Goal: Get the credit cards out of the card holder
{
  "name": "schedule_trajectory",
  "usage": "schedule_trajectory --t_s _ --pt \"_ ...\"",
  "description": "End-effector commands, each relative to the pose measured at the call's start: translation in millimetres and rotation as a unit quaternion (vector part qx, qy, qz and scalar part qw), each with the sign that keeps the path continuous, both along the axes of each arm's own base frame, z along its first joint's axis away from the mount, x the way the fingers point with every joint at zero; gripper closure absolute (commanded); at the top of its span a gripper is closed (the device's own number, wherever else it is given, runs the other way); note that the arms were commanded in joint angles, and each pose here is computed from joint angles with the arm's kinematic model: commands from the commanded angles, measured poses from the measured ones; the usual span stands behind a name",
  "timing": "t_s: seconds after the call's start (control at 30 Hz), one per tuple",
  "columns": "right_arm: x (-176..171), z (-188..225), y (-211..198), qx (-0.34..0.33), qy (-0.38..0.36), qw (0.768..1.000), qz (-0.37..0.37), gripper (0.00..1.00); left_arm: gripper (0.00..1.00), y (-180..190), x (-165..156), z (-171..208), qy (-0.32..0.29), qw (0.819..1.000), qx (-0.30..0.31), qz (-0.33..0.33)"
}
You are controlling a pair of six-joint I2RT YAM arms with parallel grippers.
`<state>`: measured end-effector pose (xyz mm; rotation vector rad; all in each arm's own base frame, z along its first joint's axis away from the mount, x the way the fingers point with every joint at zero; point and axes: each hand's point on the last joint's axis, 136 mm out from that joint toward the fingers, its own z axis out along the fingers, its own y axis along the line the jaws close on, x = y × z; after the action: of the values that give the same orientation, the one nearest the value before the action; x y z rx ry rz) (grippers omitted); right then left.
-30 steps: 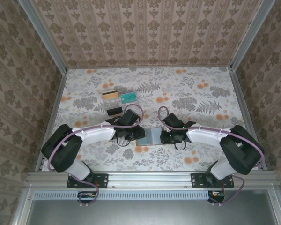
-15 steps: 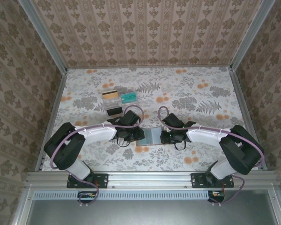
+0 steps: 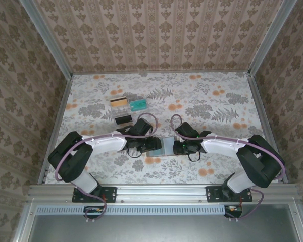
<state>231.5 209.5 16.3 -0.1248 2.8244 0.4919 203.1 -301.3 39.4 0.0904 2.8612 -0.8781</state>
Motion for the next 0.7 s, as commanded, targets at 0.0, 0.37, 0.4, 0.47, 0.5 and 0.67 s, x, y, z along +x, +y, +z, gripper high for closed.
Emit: schedule_trajectory --t_s 0.0,0.37,0.4,0.47,0.5,0.67 --pt "-15 -19 -6 -0.01 0.035 0.999 -0.002 0.79 0.39 -14 -1 9 -0.009 0.999 -0.028 -0.023" --pt "-14 -19 -5 -0.009 0.036 0.999 -0.002 0.79 0.33 -24 0 20 -0.017 0.998 -0.057 -0.037" --pt "-14 -19 -5 -0.009 0.036 0.999 -0.002 0.79 0.33 -25 0 20 -0.017 0.997 -0.058 -0.037" --pt "-14 -19 -4 -0.009 0.036 0.999 -0.002 0.79 0.33 -26 0 22 -0.019 0.997 -0.06 -0.04" --pt "-14 -19 -4 -0.009 0.036 0.999 -0.002 0.79 0.33 -28 0 23 -0.018 0.997 -0.065 -0.041" --pt "-14 -20 -4 -0.01 0.037 0.999 -0.001 0.79 0.3 -31 0 26 -0.021 0.996 -0.074 -0.047"
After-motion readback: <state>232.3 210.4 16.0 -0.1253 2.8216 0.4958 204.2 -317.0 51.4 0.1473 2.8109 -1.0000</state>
